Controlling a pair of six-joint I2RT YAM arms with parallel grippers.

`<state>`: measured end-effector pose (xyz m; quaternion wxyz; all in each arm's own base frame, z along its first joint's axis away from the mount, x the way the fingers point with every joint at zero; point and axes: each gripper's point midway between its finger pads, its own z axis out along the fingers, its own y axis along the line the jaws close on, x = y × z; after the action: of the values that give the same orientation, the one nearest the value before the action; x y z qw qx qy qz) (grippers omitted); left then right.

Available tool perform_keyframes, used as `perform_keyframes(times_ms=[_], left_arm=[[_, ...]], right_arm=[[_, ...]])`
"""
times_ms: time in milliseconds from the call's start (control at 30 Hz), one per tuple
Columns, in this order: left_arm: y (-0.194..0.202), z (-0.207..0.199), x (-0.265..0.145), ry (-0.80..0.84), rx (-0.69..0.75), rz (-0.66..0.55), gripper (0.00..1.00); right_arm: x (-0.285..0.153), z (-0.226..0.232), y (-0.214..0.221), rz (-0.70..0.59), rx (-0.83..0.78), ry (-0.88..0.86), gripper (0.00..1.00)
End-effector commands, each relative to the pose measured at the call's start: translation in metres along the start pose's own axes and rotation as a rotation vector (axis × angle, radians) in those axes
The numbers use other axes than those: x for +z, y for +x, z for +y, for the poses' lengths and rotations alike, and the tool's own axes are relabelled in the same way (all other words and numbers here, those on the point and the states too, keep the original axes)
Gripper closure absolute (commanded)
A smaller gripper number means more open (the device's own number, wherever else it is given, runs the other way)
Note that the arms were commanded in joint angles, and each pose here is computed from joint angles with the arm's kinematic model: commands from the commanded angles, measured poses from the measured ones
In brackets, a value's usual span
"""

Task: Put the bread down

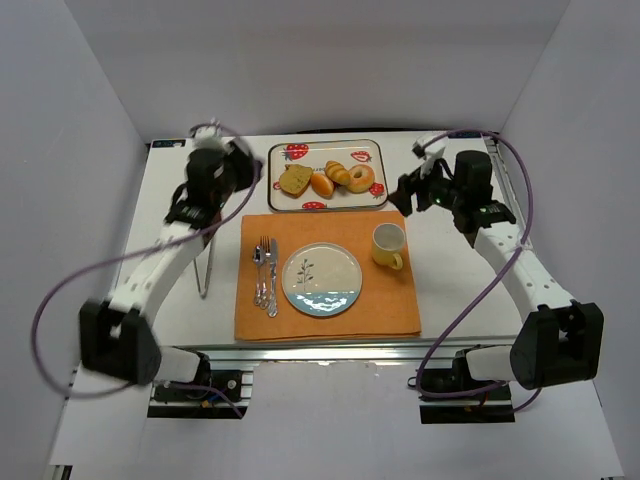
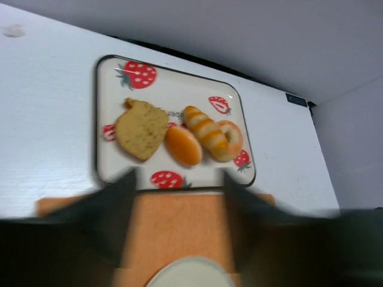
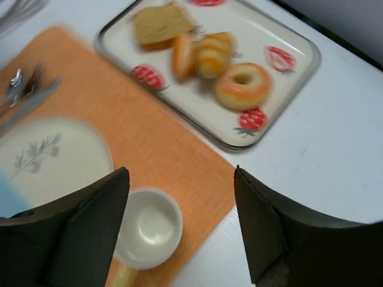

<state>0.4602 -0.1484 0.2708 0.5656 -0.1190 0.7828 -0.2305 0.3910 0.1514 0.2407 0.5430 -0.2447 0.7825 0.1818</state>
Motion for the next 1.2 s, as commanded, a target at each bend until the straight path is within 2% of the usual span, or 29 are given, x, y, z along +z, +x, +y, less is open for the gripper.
perform_keyframes(times_ms=[0,33,67,133,167,200,233,267,300,433,700,800,1033,1167], left_arm=[[0.031,0.085,-0.087,-0.219,0.007,0.058,0.97],[0.033,0.099,-0.101,-0.258,-0.007,0.050,1.00],[0.040,0.125,-0.125,-0.320,-0.019,0.053,1.00],[0.043,0.145,-0.144,-0.381,-0.025,0.065,1.00],[0.061,0.166,-0.158,-0.433,-0.006,0.127,0.60],[0.068,0.175,-0.164,-0.465,0.000,0.157,0.34],[0.075,0.181,-0.166,-0.481,0.018,0.190,0.19],[0.081,0.184,-0.167,-0.488,0.009,0.216,0.06],[0.089,0.184,-0.160,-0.470,0.009,0.250,0.02],[0.109,0.199,-0.141,-0.480,0.037,0.335,0.02],[0.127,0.245,-0.111,-0.577,0.207,0.509,0.02],[0.145,0.263,-0.101,-0.581,0.253,0.591,0.10],[0.171,0.274,-0.092,-0.520,0.265,0.651,0.24],[0.190,0.282,-0.095,-0.506,0.228,0.696,0.41]], right_arm=[[-0.047,0.092,0.006,-0.163,-0.424,-0.641,0.29],[-0.051,0.102,0.013,-0.172,-0.450,-0.713,0.53],[-0.054,0.115,0.011,-0.191,-0.473,-0.775,0.63],[-0.052,0.125,0.027,-0.116,-0.417,-0.837,0.73],[-0.050,0.128,0.024,-0.107,-0.434,-0.848,0.70],[-0.049,0.129,0.028,-0.077,-0.410,-0.858,0.62],[-0.043,0.129,0.031,-0.057,-0.392,-0.863,0.35],[-0.040,0.129,0.033,-0.037,-0.379,-0.856,0.21],[-0.038,0.129,0.032,-0.032,-0.376,-0.857,0.12],[-0.028,0.126,0.032,-0.022,-0.363,-0.819,0.11],[-0.026,0.122,0.037,-0.004,-0.335,-0.763,0.11],[-0.026,0.117,0.041,0.005,-0.341,-0.734,0.11],[-0.025,0.114,0.040,0.005,-0.342,-0.719,0.11],[-0.024,0.109,0.037,0.003,-0.339,-0.705,0.10]])
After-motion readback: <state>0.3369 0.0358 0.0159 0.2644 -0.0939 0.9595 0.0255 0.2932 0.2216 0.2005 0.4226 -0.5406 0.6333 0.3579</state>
